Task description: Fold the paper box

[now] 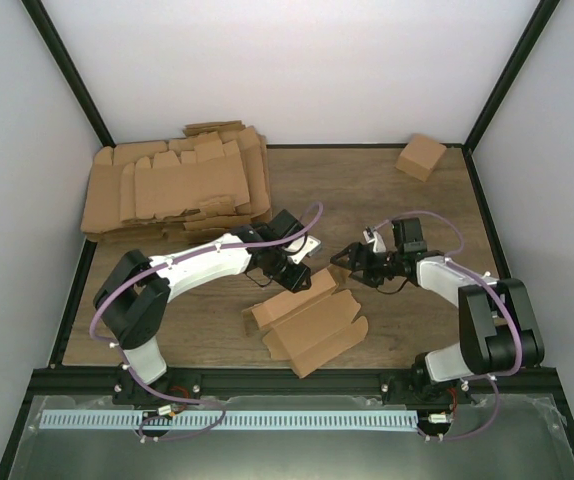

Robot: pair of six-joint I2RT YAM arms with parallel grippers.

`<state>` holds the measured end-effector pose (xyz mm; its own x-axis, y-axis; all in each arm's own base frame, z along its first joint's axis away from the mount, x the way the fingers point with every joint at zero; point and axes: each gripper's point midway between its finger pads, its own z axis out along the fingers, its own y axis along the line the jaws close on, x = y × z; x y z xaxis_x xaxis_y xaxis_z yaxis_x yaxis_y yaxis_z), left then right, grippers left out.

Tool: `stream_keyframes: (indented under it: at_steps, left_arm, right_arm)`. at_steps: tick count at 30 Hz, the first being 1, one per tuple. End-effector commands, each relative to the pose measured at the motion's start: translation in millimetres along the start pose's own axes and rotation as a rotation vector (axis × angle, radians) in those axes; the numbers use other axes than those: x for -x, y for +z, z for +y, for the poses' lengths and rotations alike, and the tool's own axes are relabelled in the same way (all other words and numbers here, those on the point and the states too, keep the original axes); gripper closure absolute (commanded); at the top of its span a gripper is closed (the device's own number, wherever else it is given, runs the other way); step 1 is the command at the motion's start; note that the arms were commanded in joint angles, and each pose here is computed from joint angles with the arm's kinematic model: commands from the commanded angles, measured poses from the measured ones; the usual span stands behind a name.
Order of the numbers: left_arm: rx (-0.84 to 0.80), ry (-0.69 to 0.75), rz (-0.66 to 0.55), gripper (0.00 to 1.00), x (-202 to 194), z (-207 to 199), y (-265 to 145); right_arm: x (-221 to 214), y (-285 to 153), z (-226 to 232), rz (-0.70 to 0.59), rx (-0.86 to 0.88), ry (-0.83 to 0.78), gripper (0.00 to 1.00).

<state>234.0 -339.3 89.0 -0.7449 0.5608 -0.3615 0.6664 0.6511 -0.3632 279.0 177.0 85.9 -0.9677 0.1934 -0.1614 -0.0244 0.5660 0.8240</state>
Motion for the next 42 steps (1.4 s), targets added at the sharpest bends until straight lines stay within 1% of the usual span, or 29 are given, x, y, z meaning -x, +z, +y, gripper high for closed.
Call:
stream_keyframes:
  at_steps: [1, 13, 21, 23, 26, 29, 31, 36, 42]
  left_arm:
    - [0.029, -0.016, 0.034, 0.69, -8.1, 9.2, 9.5]
    - [0.031, -0.024, 0.034, 0.69, -7.9, 9.3, 9.9]
    - [0.030, -0.030, 0.033, 0.69, -8.4, 9.1, 9.7]
    - [0.031, -0.031, 0.031, 0.69, -8.6, 9.2, 8.8]
    - [0.036, -0.034, 0.027, 0.70, -7.6, 9.8, 7.1]
    - [0.036, -0.038, 0.026, 0.70, -8.1, 10.1, 7.2]
    - [0.038, -0.041, 0.025, 0.70, -8.2, 10.5, 7.6]
    - [0.042, -0.060, 0.022, 0.70, -9.4, 13.5, 9.6]
    - [0.030, -0.100, 0.003, 0.70, -8.3, 21.2, 6.4]
  right_arm:
    - [-8.6, -4.1, 16.7, 0.030, 0.073, 0.023, 0.16]
    - [-19.6, -4.0, 34.2, 0.055, 0.113, 0.022, 0.17]
    - [-18.4, -6.8, 29.9, 0.033, 0.070, 0.023, 0.17]
    - [-15.9, -5.1, 26.6, 0.026, 0.057, 0.018, 0.17]
    - [-3.7, -3.0, 17.7, -0.004, -0.007, -0.013, 0.18]
    - [7.9, 0.3, 10.9, -0.022, -0.056, -0.035, 0.20]
    - [13.2, 3.1, 9.1, -0.022, -0.062, -0.035, 0.21]
    - [25.3, 9.1, 9.1, -0.029, -0.061, -0.027, 0.21]
    - [27.3, 20.4, 5.6, 0.010, -0.034, -0.014, 0.22]
